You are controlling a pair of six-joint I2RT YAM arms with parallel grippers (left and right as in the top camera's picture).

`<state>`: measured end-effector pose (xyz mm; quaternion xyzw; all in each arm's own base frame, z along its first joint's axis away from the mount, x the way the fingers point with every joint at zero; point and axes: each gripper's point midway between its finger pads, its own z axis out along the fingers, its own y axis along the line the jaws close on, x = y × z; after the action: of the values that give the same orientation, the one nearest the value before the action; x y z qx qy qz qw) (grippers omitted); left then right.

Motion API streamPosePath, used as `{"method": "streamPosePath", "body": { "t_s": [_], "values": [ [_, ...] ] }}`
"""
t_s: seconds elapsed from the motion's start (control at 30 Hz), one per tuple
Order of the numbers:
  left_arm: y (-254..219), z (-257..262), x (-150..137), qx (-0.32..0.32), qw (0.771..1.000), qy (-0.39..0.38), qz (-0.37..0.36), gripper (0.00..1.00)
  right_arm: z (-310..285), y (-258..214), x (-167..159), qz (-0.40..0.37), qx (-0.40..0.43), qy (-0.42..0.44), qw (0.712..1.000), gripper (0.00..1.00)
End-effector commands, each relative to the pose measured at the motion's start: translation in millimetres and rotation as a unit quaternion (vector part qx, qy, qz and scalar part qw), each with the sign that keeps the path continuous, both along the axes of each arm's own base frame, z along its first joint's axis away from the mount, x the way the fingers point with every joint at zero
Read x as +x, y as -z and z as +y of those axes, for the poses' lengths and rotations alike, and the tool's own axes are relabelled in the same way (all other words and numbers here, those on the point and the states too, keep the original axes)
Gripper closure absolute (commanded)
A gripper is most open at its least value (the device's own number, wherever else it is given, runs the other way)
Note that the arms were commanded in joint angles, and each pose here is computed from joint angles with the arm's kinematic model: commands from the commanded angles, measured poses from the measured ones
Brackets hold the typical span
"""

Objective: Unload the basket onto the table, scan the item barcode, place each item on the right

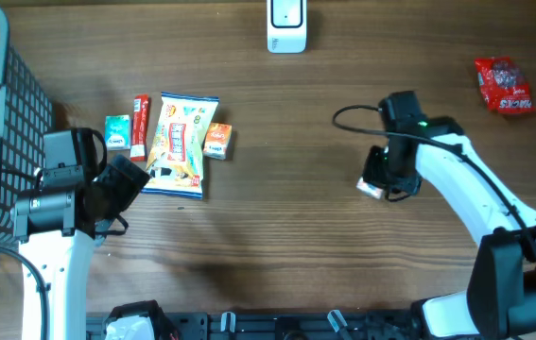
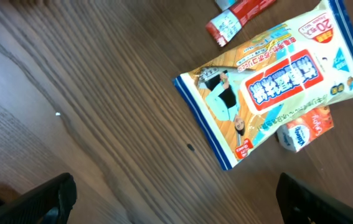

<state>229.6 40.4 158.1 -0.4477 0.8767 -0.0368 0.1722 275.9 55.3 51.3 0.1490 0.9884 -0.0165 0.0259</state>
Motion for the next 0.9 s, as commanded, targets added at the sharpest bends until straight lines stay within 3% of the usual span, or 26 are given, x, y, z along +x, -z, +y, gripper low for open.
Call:
{"method": "streamPosePath", "body": {
  "t_s": [0.0,0.17,0.4,0.57,0.87],
  "values": [
    [-6,6,6,0.009,1.0,-0.015,-0.014,0.0,-3,-14,8,-0.027,-0.112,-0.065,0.991,0.95],
    [-7,6,8,0.009,1.0,-0.015,-0.018,0.0,35,-21,4,-0.065,-0.168,-0.165,0.97,0.96],
    [-7,6,8,0.009,1.0,-0.015,-0.018,0.0,66,-27,0,-0.1,-0.192,-0.225,0.95,0.96],
    [-7,6,8,0.009,1.0,-0.015,-0.018,0.0,58,-37,7,-0.124,-0.243,-0.23,0.934,0.96],
    [-7,5,8,0.006,1.0,-0.014,-0.018,0.0,40,-65,34,-0.162,-0.355,-0.286,0.875,0.96]
  ]
}}
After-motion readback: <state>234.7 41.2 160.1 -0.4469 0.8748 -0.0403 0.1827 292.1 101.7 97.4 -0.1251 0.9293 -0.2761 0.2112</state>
